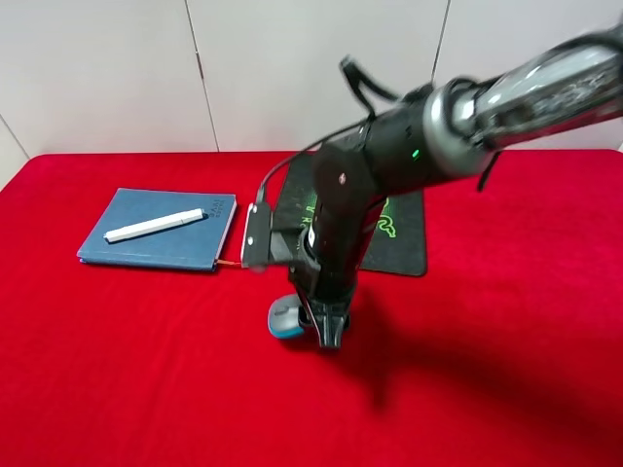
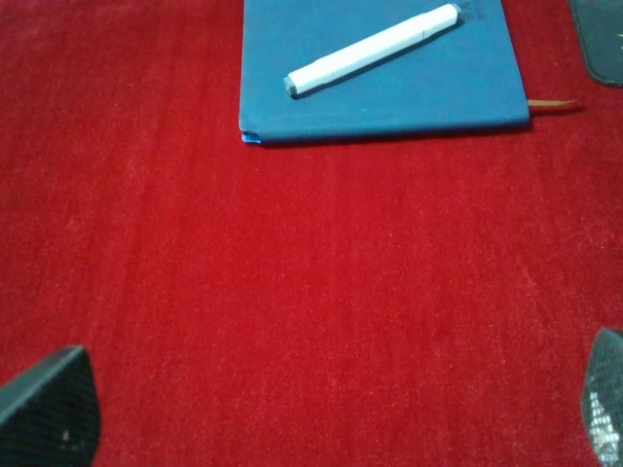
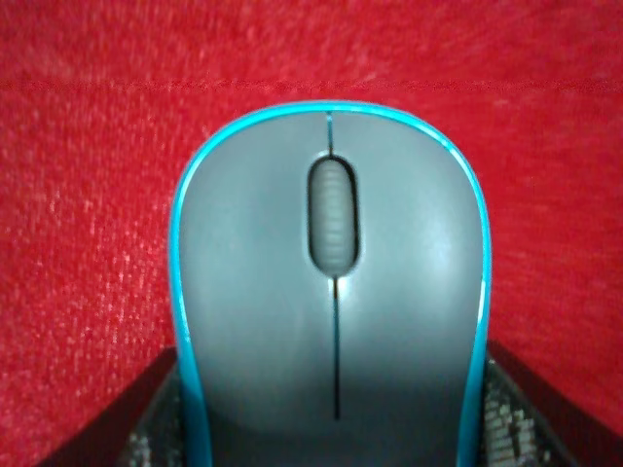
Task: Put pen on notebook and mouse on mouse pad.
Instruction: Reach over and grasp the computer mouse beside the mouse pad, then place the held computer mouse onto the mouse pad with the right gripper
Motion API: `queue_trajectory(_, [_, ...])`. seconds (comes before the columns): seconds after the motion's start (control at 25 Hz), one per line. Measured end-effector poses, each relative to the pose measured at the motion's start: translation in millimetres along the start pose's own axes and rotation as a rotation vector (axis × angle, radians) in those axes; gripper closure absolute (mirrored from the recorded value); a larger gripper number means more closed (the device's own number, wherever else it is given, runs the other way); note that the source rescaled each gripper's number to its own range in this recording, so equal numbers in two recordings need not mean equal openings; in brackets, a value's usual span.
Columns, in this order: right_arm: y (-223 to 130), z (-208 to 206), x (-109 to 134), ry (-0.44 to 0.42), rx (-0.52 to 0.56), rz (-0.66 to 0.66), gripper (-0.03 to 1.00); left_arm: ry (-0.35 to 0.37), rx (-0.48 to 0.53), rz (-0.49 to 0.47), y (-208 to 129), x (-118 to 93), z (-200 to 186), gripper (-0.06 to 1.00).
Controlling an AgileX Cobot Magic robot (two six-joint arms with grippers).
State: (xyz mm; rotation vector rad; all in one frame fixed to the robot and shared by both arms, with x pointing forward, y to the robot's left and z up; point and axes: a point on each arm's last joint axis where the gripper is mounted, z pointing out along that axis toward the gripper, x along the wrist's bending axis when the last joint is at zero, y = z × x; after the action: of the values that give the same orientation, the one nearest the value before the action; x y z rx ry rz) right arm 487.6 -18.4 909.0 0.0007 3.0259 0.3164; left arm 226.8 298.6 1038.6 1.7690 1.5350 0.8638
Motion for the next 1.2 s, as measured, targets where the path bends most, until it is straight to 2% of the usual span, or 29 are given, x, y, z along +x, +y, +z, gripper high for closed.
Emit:
queue_trajectory(0.24, [8,-48,-4,-0.069,-0.071,0.131,0.93,0.0,0.0,0.0,0,0,0,-0.05])
queue_trajectory(0.48, [21,-87,-19,-0.099,-0.037,0.286,0.93,0.0,0.0,0.0,0,0,0,-0.05])
queue_trajectory(0.6, [27,-103,-28,-0.123,-0.052,0.358,0.93,0.0,0.0,0.0,0,0,0,-0.05])
queue_trajectory(0.88, [18,-115,-72,-0.152,-0.054,0.514,0.93,0.0,0.0,0.0,0,0,0,-0.05])
queue_trajectory(1.2, [-3,-88,-133,-0.179,-0.037,0.63,0.93,0.0,0.0,0.0,0,0,0,-0.05])
